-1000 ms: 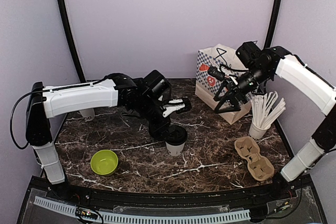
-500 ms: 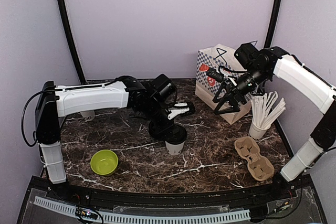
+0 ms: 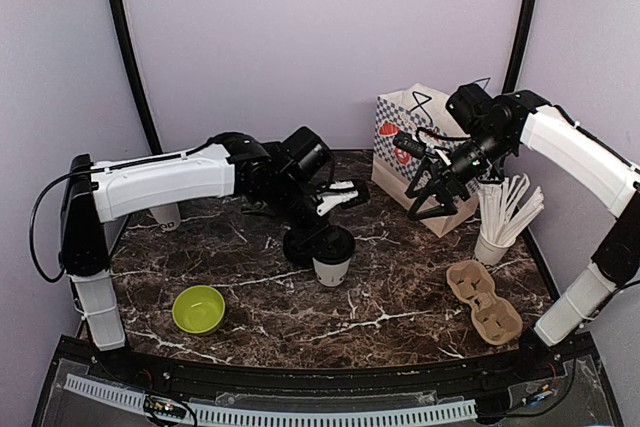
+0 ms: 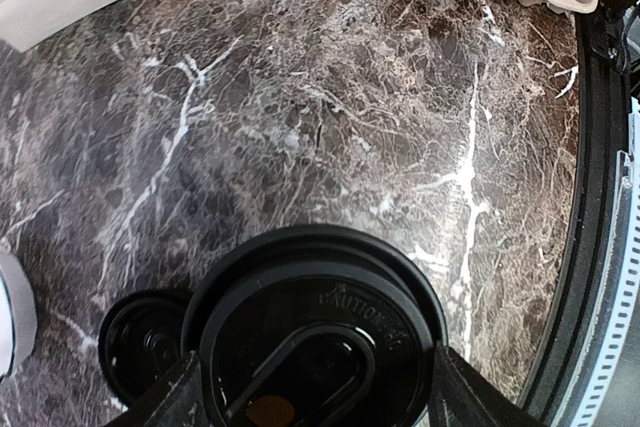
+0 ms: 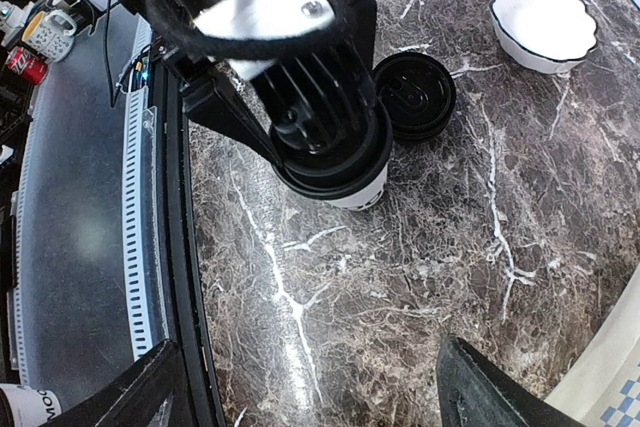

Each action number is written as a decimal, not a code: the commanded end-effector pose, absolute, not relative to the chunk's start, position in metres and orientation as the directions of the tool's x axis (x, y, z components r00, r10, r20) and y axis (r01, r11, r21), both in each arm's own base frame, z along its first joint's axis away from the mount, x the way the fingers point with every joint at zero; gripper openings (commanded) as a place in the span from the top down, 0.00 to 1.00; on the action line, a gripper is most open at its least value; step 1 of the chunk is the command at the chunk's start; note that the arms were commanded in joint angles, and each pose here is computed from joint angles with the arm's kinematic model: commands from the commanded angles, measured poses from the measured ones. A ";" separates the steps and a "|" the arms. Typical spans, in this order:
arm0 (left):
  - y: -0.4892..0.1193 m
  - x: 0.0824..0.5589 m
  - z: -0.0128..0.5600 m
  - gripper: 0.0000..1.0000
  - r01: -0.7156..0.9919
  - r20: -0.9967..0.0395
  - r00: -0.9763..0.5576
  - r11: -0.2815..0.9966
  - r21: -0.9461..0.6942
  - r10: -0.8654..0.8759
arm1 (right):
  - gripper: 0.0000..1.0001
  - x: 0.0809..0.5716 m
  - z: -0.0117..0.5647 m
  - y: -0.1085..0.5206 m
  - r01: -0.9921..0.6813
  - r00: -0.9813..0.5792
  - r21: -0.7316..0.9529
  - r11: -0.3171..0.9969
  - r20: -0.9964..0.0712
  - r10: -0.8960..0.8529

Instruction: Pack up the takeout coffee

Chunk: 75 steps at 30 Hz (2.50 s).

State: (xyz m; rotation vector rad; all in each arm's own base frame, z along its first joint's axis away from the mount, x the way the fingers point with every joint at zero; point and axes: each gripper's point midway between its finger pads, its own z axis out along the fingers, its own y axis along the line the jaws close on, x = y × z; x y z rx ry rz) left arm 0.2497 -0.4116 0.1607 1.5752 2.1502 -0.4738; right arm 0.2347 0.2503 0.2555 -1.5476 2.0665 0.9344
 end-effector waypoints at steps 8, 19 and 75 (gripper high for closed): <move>-0.303 0.338 0.241 0.39 0.714 -0.614 -0.515 0.696 0.081 0.599 | 0.14 0.236 0.263 0.248 -0.955 -0.293 0.240 0.174 -0.681 -0.671; -0.192 0.432 0.217 0.40 0.342 -0.621 -0.719 0.937 0.074 0.312 | 0.14 0.238 0.255 0.244 -0.951 -0.308 0.231 0.206 -0.660 -0.685; -0.050 0.432 0.230 0.36 -0.042 -0.506 -0.859 0.976 0.213 0.073 | 0.16 0.241 0.239 0.249 -0.934 -0.349 0.293 0.203 -0.637 -0.688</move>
